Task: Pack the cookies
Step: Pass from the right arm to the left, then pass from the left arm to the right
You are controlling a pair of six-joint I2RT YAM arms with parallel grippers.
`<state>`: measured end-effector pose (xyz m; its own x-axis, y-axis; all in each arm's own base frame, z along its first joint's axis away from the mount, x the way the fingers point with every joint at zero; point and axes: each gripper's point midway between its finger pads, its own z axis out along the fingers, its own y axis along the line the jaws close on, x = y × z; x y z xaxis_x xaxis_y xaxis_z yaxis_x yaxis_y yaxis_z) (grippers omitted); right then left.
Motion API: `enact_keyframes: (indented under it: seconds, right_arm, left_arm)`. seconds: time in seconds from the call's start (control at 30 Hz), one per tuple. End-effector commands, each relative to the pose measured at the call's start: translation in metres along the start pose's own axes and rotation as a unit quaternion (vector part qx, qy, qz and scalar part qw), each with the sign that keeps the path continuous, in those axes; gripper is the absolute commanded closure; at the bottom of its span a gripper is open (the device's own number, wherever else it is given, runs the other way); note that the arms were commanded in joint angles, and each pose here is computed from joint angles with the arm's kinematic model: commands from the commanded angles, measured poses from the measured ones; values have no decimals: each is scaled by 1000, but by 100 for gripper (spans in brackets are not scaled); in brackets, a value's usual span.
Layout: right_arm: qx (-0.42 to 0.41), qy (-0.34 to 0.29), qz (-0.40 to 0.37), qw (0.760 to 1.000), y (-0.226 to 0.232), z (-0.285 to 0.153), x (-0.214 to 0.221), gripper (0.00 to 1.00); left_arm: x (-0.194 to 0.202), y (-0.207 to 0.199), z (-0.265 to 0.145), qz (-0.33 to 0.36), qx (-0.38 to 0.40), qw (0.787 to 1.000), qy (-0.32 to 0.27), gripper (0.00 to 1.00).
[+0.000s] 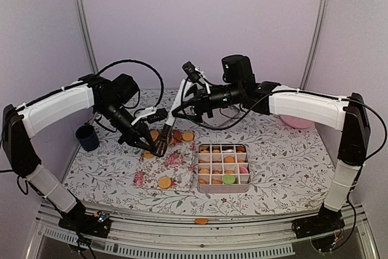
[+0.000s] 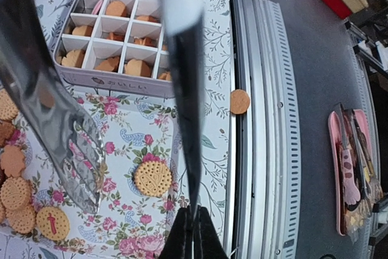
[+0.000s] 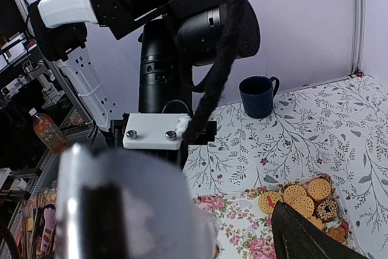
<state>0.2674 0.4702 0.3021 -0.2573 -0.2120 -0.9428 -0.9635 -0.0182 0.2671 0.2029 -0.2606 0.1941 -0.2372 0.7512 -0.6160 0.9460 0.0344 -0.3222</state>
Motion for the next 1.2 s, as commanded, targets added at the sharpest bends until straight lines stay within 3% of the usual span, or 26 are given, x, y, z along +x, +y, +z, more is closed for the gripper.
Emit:
enact_keyframes:
  seconds: [0.0,0.47,0.77,0.87,1.03,1.1,1.17]
  right_arm:
    - [-24,-5,-14,1000,5,1,-12,17]
    - [-51,10,34,998,1,13,9,39]
    - [-77,22,39,996,15,8,14,59]
    - [-60,22,42,997,10,7,17,67]
    - [-6,7,34,999,-1,7,15,72]
    - [18,-12,27,999,-5,3,9,73]
    - [38,-22,26,999,-8,-1,7,74]
  left_arm:
    - [1,-4,6,22,4,1000,12,100]
    - [9,4,6,43,-41,997,55,100]
    - [10,12,2,52,-70,994,67,100]
    - [11,15,2,49,-78,993,70,100]
    - [10,21,0,46,-95,992,71,100]
    - [9,21,-2,45,-100,992,67,94]
    - [9,23,-4,42,-111,991,65,78]
